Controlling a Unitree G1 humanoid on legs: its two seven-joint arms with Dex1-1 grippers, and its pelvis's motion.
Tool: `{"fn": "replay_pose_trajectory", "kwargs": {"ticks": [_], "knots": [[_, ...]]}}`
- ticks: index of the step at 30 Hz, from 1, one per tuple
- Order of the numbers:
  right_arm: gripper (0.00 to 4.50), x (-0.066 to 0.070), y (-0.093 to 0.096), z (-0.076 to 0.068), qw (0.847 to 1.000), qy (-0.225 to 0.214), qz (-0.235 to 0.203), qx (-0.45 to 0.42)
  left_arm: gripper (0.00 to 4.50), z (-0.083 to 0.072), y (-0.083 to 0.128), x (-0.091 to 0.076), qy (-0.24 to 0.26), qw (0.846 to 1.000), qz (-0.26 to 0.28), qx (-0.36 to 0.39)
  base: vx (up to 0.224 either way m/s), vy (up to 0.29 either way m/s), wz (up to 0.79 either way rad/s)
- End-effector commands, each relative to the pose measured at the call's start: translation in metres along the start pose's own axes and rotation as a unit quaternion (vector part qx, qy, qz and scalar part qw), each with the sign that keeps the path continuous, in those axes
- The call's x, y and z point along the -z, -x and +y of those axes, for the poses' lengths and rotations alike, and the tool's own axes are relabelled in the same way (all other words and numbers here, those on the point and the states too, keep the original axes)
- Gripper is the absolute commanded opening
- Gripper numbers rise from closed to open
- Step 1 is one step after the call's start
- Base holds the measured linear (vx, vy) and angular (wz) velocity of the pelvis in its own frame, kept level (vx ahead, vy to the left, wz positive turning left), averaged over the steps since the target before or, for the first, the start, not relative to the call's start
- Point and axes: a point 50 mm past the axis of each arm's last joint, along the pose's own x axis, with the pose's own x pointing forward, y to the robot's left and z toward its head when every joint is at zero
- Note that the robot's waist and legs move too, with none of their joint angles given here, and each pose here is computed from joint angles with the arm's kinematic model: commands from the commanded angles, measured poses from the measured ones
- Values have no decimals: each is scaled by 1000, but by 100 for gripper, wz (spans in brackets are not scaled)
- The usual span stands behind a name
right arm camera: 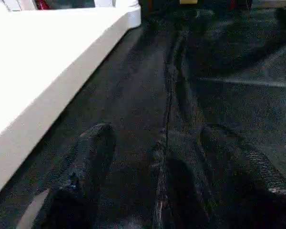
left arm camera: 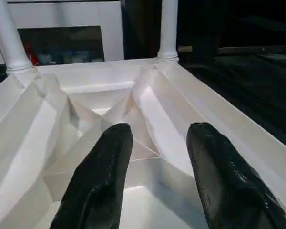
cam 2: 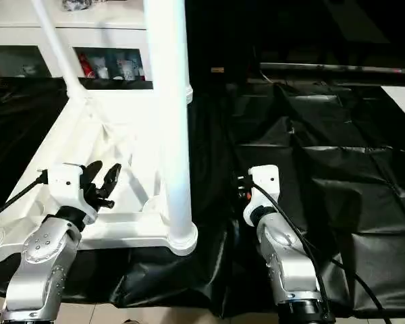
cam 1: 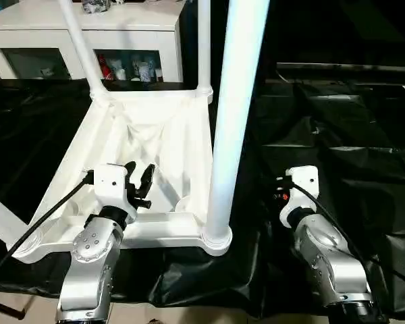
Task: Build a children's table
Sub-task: Rotate leg to tighten
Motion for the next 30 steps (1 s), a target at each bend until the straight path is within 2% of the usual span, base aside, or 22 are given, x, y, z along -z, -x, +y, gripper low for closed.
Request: {"fn": "replay_pose_trajectory", "kwargs": {"ticks": [1, 17, 30], "knots": [[321, -3, 1, -1, 1000, 4, 0, 5, 219, 1, 1, -4, -8, 1000, -8, -2, 0, 0, 0], [321, -3, -2, 3, 1000, 8, 2, -3, 219, 2, 2, -4, -6, 1000, -6, -3, -8, 2, 0], [321, -2, 0, -2, 1000, 17, 0, 18, 219, 2, 3, -3, -13, 1000, -2, -1, -212, -15, 5]]}}
